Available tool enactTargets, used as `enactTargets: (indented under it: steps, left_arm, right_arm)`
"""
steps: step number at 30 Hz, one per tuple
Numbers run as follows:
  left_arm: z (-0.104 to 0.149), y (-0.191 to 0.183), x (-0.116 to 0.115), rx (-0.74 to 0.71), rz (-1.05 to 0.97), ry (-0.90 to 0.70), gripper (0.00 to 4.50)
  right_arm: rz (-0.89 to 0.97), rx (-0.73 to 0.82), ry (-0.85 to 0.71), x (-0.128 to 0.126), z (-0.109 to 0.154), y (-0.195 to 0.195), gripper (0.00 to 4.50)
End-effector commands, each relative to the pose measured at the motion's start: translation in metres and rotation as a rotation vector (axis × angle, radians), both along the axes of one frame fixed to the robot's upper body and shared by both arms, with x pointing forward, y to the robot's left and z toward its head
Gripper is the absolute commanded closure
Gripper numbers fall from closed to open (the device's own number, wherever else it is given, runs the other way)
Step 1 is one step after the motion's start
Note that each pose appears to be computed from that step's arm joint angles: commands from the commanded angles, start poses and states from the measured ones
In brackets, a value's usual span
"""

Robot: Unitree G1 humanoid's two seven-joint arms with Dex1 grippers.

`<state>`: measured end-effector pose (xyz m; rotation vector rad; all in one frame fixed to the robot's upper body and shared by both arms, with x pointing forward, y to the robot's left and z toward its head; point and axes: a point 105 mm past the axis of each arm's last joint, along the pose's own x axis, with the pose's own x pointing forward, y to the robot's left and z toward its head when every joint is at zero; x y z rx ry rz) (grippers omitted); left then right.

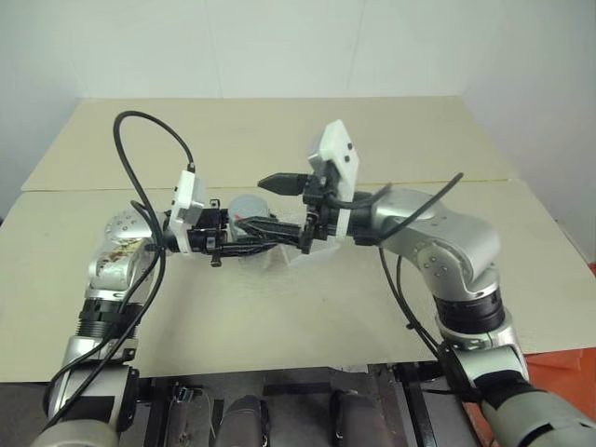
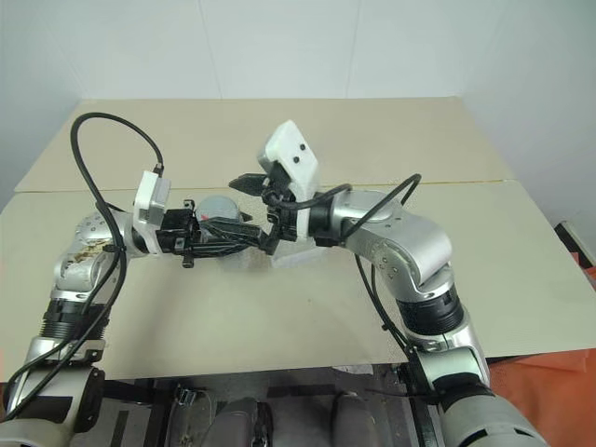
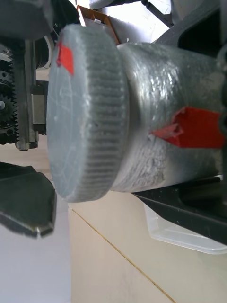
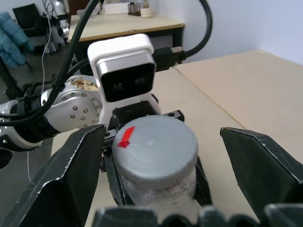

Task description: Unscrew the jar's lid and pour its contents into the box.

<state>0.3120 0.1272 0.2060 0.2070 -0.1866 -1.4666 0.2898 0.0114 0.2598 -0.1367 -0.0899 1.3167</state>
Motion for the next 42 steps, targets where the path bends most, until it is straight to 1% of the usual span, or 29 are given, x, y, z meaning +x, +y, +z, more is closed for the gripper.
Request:
enactTargets:
  steps: [1,19,20,21,24,25,34,42]
  left_arm:
    - [0.010,0.000,-0.001,-0.006,-0.010,-0.054,2.23]
    - [0.008,0.001,-0.003,-0.002,-0.011,-0.043,2.23]
    - [0.008,0.001,-0.003,-0.002,-0.012,-0.042,2.23]
    - [0.008,0.001,-0.003,-0.002,-0.012,-0.041,2.23]
    - [0.008,0.002,-0.004,-0.001,-0.013,-0.038,2.23]
    - [0.008,0.002,-0.004,-0.001,-0.013,-0.037,2.23]
    - [0.004,0.003,-0.007,0.003,-0.018,-0.011,2.23]
    - [-0.015,0.002,-0.017,0.027,-0.054,0.071,2.23]
  right_arm:
    - [0.015,0.009,-0.033,-0.004,0.008,0.004,0.01]
    - [0.031,-0.007,-0.051,-0.008,0.006,0.009,0.01]
    - [0.030,-0.007,-0.053,-0.008,0.006,0.009,0.38]
    - [0.030,-0.007,-0.055,-0.008,0.007,0.009,0.60]
    - [0.023,-0.007,-0.058,-0.007,0.007,0.009,1.61]
    - [0.018,-0.007,-0.059,-0.006,0.007,0.010,1.72]
    - [-0.012,-0.001,-0.079,-0.002,0.012,0.006,1.72]
    - [-0.007,-0.015,-0.159,0.004,0.030,-0.016,1.72]
